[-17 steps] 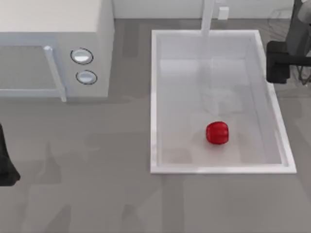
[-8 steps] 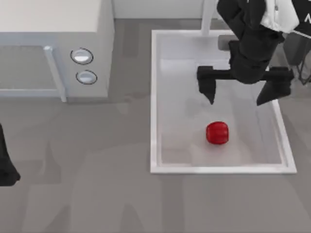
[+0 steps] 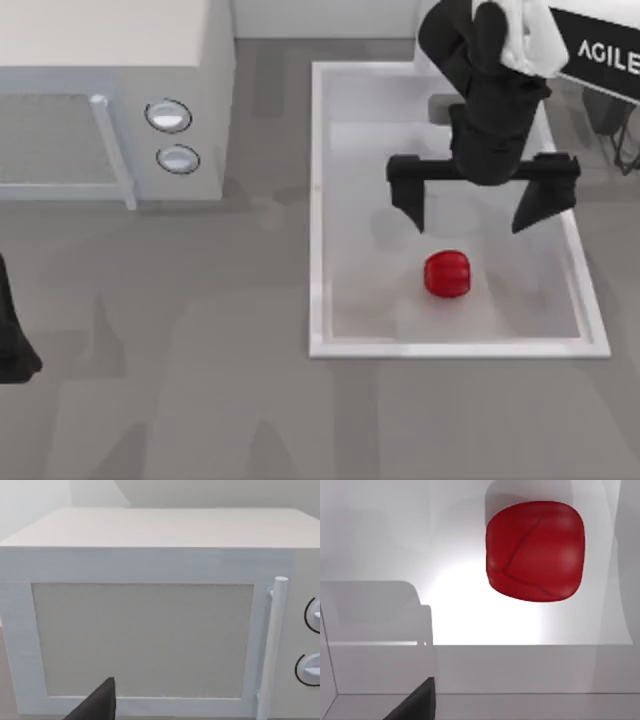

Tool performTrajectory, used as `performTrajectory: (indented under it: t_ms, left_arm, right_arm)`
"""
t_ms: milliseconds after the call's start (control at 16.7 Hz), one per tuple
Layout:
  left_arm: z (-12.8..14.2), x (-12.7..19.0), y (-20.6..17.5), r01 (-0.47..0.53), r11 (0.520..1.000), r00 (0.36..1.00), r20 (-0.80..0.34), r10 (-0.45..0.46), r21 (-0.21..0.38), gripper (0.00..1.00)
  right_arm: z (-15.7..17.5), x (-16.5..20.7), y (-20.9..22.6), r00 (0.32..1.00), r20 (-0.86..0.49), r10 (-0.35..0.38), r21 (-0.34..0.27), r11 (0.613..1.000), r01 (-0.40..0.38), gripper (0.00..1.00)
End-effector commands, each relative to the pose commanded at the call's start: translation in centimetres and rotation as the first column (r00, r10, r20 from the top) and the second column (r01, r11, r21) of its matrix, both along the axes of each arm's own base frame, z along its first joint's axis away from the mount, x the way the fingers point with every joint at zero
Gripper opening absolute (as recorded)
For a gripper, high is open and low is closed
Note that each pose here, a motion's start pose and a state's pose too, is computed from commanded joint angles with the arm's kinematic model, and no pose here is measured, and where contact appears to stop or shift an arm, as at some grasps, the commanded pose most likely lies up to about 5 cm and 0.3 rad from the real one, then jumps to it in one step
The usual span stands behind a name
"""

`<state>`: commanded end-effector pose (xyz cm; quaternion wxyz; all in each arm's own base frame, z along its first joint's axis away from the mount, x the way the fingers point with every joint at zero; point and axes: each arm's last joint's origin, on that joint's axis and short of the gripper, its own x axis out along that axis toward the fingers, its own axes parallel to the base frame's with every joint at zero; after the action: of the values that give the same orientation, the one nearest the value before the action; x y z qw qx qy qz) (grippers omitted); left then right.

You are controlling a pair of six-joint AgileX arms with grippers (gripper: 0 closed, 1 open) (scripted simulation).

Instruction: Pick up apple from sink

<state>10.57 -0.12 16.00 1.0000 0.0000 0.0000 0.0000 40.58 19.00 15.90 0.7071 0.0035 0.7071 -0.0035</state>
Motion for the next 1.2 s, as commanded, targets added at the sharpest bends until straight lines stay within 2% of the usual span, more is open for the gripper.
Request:
performTrajectory:
  t_ms: [120, 240, 720, 840, 1020, 1200]
  left_arm:
    - [0.0, 0.0, 0.0, 0.000, 1.000, 1.000, 0.000, 0.000, 0.000, 1.00]
    - [0.0, 0.0, 0.0, 0.000, 1.000, 1.000, 0.000, 0.000, 0.000, 1.00]
    - [0.0, 0.0, 0.0, 0.000, 1.000, 1.000, 0.000, 0.000, 0.000, 1.00]
    - [0.0, 0.0, 0.0, 0.000, 1.000, 1.000, 0.000, 0.000, 0.000, 1.00]
    - [0.0, 0.0, 0.0, 0.000, 1.000, 1.000, 0.000, 0.000, 0.000, 1.00]
    - [0.0, 0.0, 0.0, 0.000, 1.000, 1.000, 0.000, 0.000, 0.000, 1.00]
  right_arm:
    - [-0.1, 0.1, -0.2, 1.000, 0.000, -0.004, 0.000, 1.000, 0.004, 1.00]
    - [-1.6, 0.3, -0.1, 1.000, -0.006, -0.004, -0.002, 1.000, 0.004, 1.00]
    - [-13.8, 0.3, 0.1, 1.000, 0.008, 0.000, 0.004, 1.000, 0.000, 1.00]
    - [-15.0, 0.0, 0.0, 1.000, 0.000, 0.000, 0.000, 1.000, 0.000, 1.00]
    - [-15.0, 0.0, 0.0, 1.000, 0.000, 0.000, 0.000, 1.000, 0.000, 1.00]
    - [-15.0, 0.0, 0.0, 1.000, 0.000, 0.000, 0.000, 1.000, 0.000, 0.77]
